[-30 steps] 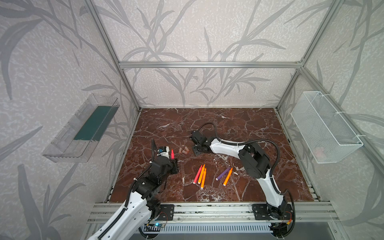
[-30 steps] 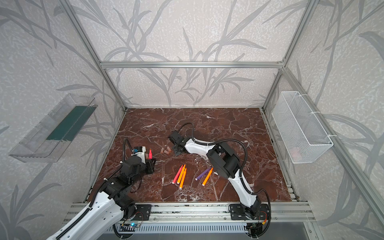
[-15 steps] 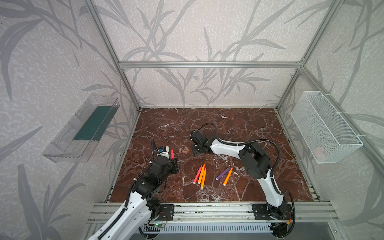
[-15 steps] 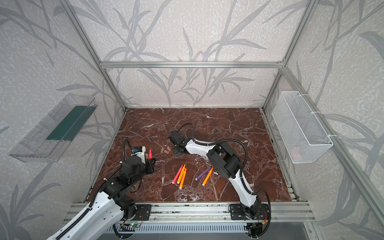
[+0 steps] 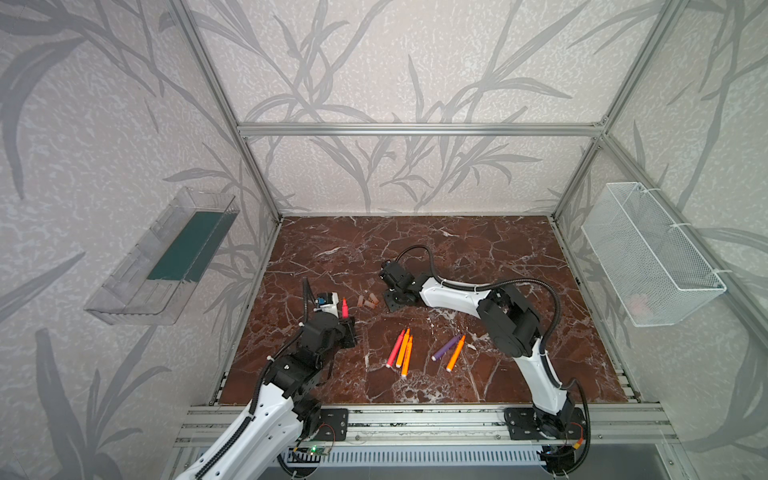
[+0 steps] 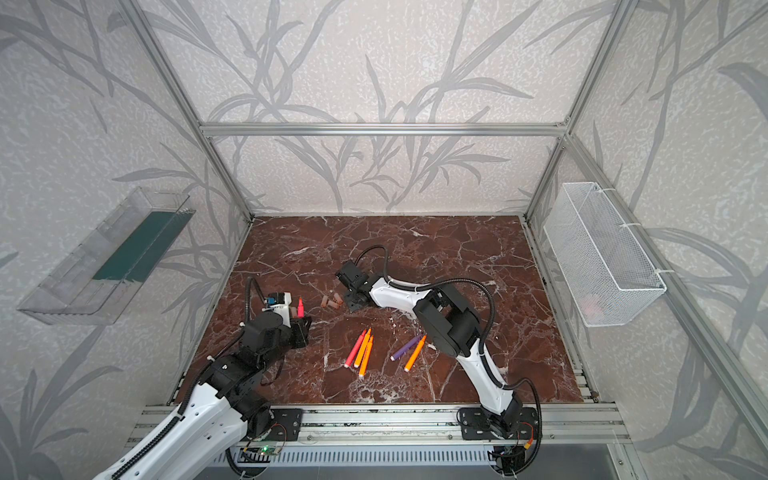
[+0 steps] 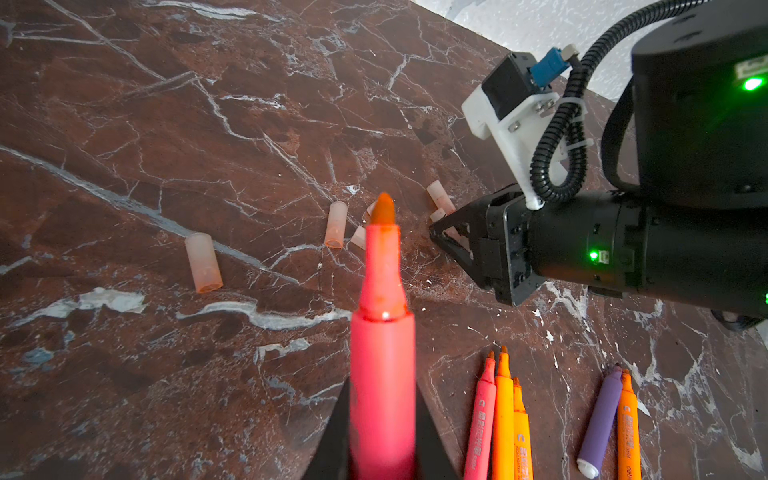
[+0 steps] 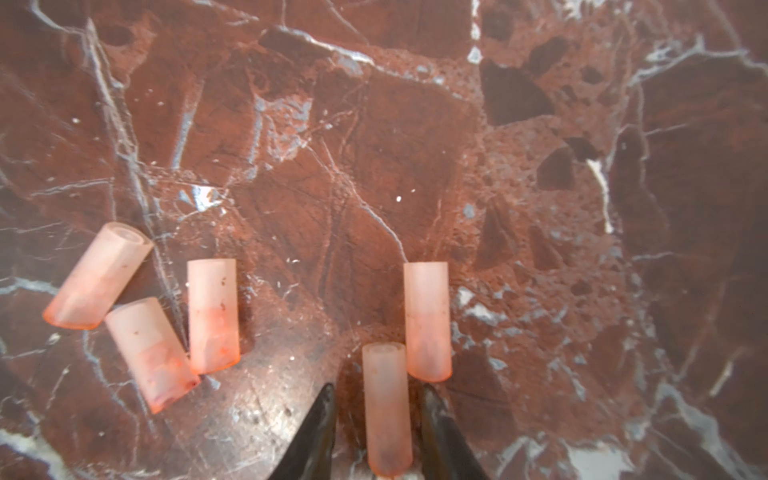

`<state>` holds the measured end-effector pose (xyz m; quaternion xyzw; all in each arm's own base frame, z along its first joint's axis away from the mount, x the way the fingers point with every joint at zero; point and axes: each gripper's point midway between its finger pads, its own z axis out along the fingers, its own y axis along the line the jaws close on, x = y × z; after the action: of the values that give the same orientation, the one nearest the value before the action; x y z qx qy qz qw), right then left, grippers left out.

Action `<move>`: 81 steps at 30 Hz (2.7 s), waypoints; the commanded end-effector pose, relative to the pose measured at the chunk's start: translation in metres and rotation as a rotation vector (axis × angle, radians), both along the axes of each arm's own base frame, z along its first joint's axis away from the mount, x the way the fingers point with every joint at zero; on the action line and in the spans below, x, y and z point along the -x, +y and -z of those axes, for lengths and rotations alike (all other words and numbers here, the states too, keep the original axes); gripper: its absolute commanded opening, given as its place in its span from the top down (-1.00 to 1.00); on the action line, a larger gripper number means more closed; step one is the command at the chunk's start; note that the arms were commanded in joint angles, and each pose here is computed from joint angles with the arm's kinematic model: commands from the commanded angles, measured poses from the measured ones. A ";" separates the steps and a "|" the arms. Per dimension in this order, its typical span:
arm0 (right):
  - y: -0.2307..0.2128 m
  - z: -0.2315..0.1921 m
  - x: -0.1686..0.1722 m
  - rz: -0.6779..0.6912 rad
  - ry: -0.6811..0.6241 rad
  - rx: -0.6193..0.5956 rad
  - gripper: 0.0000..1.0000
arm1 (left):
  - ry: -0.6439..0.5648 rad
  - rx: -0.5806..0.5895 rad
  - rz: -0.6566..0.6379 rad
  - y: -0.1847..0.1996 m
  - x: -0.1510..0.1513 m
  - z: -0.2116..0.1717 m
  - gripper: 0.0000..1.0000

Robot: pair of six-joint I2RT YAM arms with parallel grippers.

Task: Insert the pens into the pen caps
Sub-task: 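Grasp a pink pen cap with the right gripper, then bring the pink cap toward the marker tip held by the left gripper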

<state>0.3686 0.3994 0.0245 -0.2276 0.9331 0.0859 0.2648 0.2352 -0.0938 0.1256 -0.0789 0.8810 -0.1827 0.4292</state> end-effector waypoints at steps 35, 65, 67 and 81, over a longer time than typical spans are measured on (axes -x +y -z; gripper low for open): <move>-0.001 -0.027 0.018 0.017 0.009 -0.051 0.84 | -0.049 0.090 0.010 -0.006 0.001 -0.012 1.00; -0.193 -0.214 0.110 0.387 -0.378 -0.815 0.89 | -0.141 0.245 0.726 -0.235 0.044 -0.034 1.00; -0.194 -0.218 0.111 0.391 -0.391 -0.866 0.89 | -0.130 0.256 0.742 -0.242 0.044 -0.032 1.00; -0.143 -0.238 0.104 0.246 -0.322 -1.032 0.97 | -0.097 0.263 0.777 -0.261 0.043 -0.026 1.00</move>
<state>0.2619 0.2429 0.2297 0.0381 0.7734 0.4140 0.4786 0.1913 -0.3436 0.1338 0.2114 0.8106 -0.4219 0.3468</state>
